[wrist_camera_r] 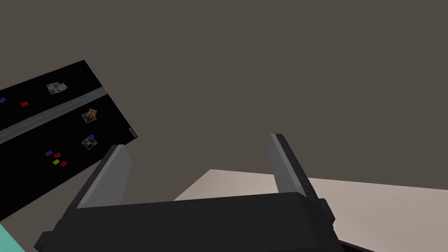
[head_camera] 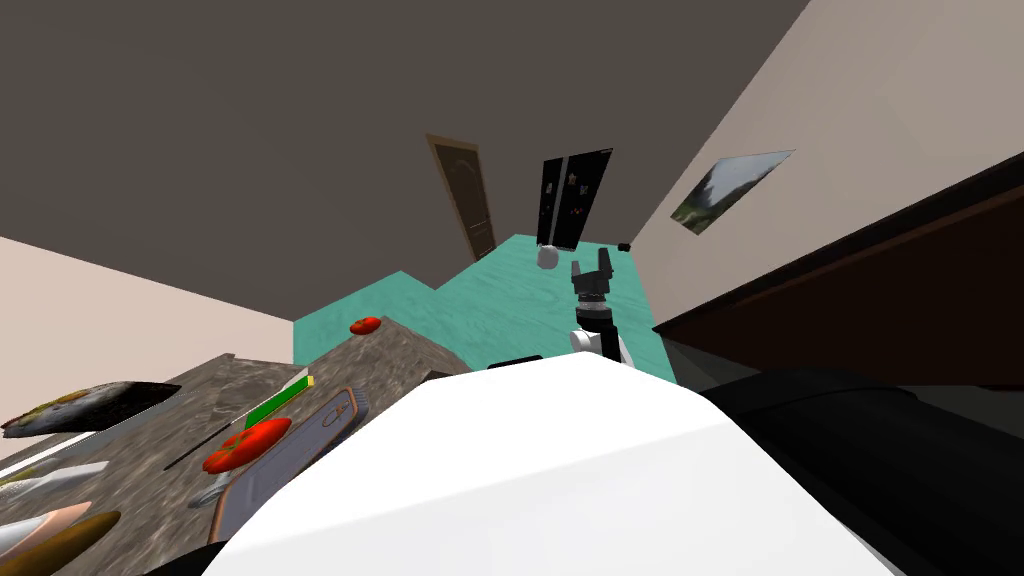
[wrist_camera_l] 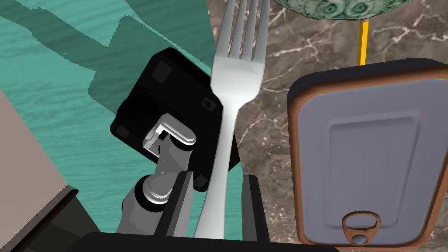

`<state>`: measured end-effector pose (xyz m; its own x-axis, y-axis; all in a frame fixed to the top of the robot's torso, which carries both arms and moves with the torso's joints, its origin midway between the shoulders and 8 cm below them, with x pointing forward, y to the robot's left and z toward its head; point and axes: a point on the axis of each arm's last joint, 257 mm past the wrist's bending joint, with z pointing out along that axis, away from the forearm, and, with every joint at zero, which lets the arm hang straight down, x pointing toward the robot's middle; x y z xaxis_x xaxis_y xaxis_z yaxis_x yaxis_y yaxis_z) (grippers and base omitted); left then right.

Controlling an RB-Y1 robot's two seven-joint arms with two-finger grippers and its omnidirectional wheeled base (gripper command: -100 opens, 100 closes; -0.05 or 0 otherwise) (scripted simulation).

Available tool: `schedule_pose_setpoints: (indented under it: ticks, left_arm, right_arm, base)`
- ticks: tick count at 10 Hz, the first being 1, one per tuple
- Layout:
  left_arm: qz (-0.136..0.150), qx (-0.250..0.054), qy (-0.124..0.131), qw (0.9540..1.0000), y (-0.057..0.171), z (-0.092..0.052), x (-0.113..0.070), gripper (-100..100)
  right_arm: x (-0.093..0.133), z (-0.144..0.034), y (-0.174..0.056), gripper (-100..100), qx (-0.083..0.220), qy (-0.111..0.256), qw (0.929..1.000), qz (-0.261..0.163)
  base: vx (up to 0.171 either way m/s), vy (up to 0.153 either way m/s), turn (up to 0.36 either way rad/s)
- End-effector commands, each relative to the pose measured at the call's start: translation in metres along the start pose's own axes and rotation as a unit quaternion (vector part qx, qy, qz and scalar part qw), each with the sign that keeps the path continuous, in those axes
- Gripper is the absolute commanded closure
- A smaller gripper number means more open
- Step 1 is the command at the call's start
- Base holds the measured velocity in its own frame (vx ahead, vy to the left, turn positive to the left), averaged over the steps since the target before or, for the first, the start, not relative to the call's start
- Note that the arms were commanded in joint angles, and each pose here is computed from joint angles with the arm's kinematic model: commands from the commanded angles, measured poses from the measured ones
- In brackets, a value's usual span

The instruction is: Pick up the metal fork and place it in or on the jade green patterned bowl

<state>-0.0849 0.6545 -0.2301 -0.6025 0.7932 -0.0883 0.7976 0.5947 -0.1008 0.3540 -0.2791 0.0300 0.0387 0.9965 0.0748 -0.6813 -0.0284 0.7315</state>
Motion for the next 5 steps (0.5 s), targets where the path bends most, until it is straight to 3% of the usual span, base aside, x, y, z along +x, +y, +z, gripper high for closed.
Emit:
schedule_pose_setpoints:
  ticks: [1, 3, 5]
  left_arm:
    - [-0.016, 0.003, -0.001, 0.9999, -0.001, -0.004, 0.003, 100]
    - [-0.056, 0.013, -0.006, 0.9983, -0.005, -0.011, 0.008, 100]
    - [-0.090, 0.020, -0.011, 0.9957, -0.005, -0.019, 0.010, 100]
  right_arm:
    - [0.000, 0.000, 0.000, 0, 0.000, 0.000, 1.0000, 0.000]
    - [0.000, 0.000, 0.000, 0, 0.000, 0.000, 1.0000, 0.000]
    - [0.000, 0.000, 0.000, 0, 0.000, 0.000, 1.0000, 0.000]
  base:
    - [-0.160, 0.016, -0.131]
    - [-0.185, 0.028, -0.176]
    - [-0.185, 0.103, -0.227]
